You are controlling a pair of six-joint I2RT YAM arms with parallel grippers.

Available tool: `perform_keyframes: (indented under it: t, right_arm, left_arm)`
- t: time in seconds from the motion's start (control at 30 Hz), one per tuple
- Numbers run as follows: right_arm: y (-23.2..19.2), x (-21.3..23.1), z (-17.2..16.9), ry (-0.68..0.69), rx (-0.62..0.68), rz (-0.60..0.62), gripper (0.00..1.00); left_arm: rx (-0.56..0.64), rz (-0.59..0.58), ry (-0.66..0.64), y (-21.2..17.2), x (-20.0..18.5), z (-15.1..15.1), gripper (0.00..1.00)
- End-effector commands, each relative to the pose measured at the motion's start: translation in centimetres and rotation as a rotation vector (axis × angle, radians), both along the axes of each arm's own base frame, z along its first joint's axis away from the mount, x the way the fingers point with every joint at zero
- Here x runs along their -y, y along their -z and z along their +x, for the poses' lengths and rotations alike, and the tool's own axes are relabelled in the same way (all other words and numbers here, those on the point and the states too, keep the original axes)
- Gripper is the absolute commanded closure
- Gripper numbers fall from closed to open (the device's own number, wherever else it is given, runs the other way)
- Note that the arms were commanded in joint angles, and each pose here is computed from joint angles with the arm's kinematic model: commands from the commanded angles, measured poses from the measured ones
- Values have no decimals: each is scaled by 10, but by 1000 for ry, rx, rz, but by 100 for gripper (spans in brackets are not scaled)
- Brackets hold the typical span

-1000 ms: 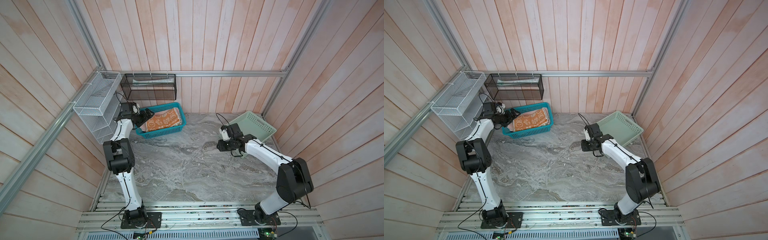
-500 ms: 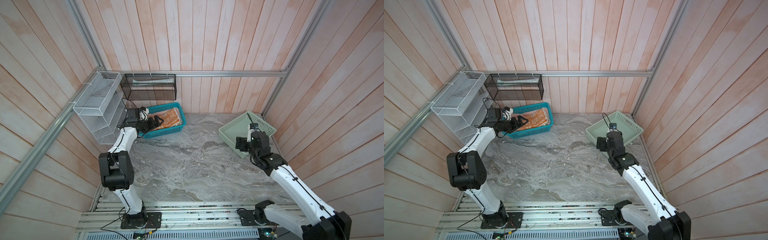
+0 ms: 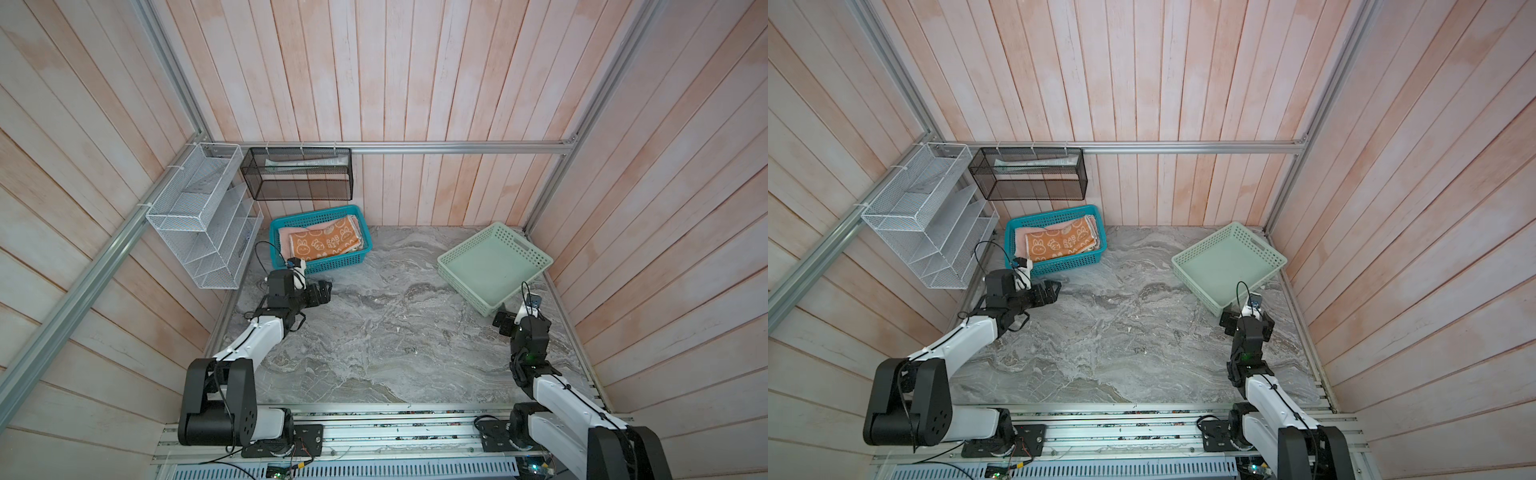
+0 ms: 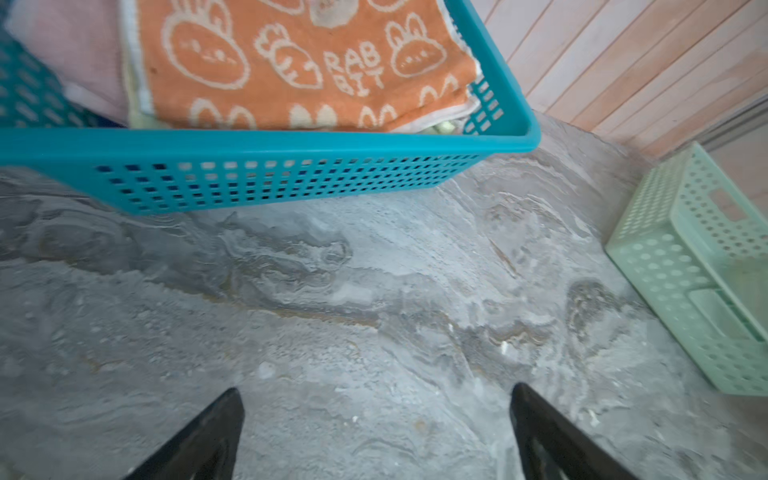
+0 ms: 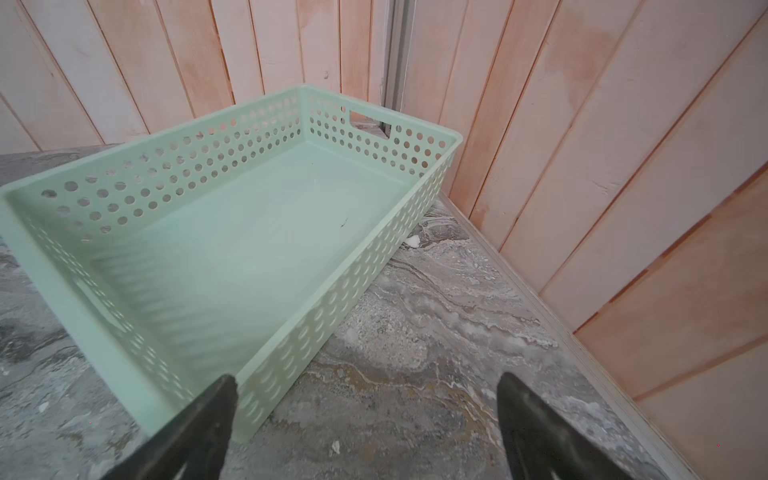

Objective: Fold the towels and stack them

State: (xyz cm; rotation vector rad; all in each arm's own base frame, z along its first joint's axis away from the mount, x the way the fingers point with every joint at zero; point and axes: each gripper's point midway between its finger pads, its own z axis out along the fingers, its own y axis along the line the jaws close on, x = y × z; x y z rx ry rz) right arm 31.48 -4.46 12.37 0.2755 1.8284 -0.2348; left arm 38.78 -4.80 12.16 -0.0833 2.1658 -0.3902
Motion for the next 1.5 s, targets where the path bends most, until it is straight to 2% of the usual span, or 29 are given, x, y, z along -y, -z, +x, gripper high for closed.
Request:
perform_keyframes:
  t: [0.0,0.17,0.3,0.37,0.4,0.47,0.63,0.8,0.93,1.47]
  right_arm:
    - [-35,-5,11,-35,201,17,2]
    - [-36,-7,8,-51,267,6,2]
    - [-38,-5,12,-52,279,-8,2]
    - [-36,-3,15,-61,285,0,2]
    - [-33,-2,16,-63,287,5,2]
    - [-27,1,18,-55,291,19,2]
    - [-17,-1,31,-69,284,18,2]
    - [-2,4,51,-36,154,33,2]
    - [-3,3,52,-43,162,27,2]
    - [-2,2,53,-48,156,25,2]
  left_arm:
    - [261,134,-114,-37,-28,15,0]
    - [333,182,-253,-21,-53,5,0]
    - [332,247,-227,-11,-54,8,0]
    - [391,308,-238,-20,-59,8,0]
    - [429,312,-276,-23,-66,4,0]
    - [420,274,-315,-15,-78,2,0]
    - [511,245,-282,-13,-73,-10,0]
    - [461,267,-241,-7,-66,0,0]
    - [457,299,-262,-7,-64,-1,0]
    - [452,294,-257,-6,-64,1,0]
